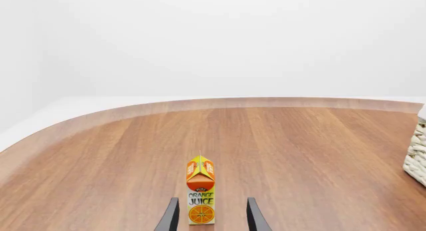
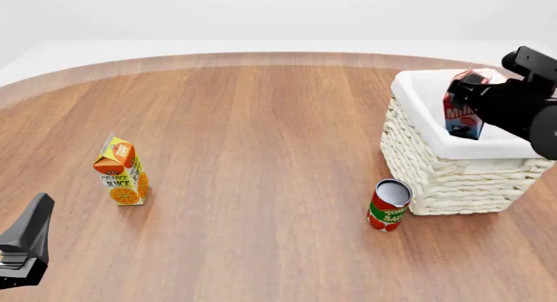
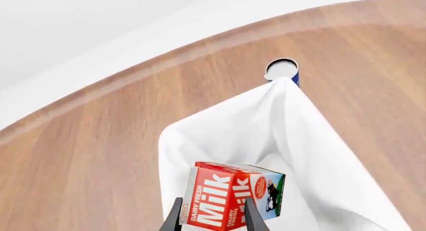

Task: Pick the milk and place it in the basket.

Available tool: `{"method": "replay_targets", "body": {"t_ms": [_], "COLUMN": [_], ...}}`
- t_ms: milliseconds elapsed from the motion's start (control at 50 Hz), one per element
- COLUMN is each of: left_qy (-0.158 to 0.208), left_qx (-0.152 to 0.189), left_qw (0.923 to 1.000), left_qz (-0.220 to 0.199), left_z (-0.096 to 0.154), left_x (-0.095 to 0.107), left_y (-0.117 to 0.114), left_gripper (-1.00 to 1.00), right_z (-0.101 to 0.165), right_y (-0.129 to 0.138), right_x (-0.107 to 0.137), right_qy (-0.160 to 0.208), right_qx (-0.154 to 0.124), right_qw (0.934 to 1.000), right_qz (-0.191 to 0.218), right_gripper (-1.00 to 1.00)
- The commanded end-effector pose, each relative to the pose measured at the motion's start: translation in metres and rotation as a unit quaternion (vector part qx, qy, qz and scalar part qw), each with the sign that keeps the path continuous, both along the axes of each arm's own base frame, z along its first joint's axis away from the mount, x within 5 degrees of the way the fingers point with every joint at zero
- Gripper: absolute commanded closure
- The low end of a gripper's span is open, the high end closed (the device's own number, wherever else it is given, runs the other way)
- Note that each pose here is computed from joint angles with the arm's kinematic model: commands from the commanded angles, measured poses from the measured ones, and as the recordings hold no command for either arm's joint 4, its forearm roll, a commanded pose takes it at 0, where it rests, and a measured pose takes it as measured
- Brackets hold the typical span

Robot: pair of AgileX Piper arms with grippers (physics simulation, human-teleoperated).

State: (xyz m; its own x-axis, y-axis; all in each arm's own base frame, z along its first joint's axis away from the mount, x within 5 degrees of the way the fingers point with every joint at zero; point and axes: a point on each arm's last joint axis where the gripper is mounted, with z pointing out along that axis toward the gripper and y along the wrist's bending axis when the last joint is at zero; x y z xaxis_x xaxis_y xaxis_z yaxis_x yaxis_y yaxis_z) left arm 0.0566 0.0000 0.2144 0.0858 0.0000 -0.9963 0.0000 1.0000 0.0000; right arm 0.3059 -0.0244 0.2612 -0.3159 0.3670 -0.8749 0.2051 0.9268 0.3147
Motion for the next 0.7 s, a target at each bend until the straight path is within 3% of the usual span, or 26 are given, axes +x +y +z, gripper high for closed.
{"method": "replay_targets", "body": {"t_ms": [20,700], "left_qy": [0.0,0.0], "left_qx": [0.0,0.0], "left_qw": [1.0,1.0], "left_qz": [0.0,0.0], "left_z": [0.0,0.0], "left_x": [0.0,0.0], "left_y": [0.0,0.0], "left_gripper": [-1.0,-1.0], "right_z": [0.0,-0.029], "right_y": [-0.004,-0.009], "right_x": [0.014,0.027], "right_qy": [-0.007,0.022], "right_qx": [-0.014,-0.01], "right_qw": [0.9999,0.9997], "right_qz": [0.004,-0.002], "right_gripper": [1.0,1.0]}}
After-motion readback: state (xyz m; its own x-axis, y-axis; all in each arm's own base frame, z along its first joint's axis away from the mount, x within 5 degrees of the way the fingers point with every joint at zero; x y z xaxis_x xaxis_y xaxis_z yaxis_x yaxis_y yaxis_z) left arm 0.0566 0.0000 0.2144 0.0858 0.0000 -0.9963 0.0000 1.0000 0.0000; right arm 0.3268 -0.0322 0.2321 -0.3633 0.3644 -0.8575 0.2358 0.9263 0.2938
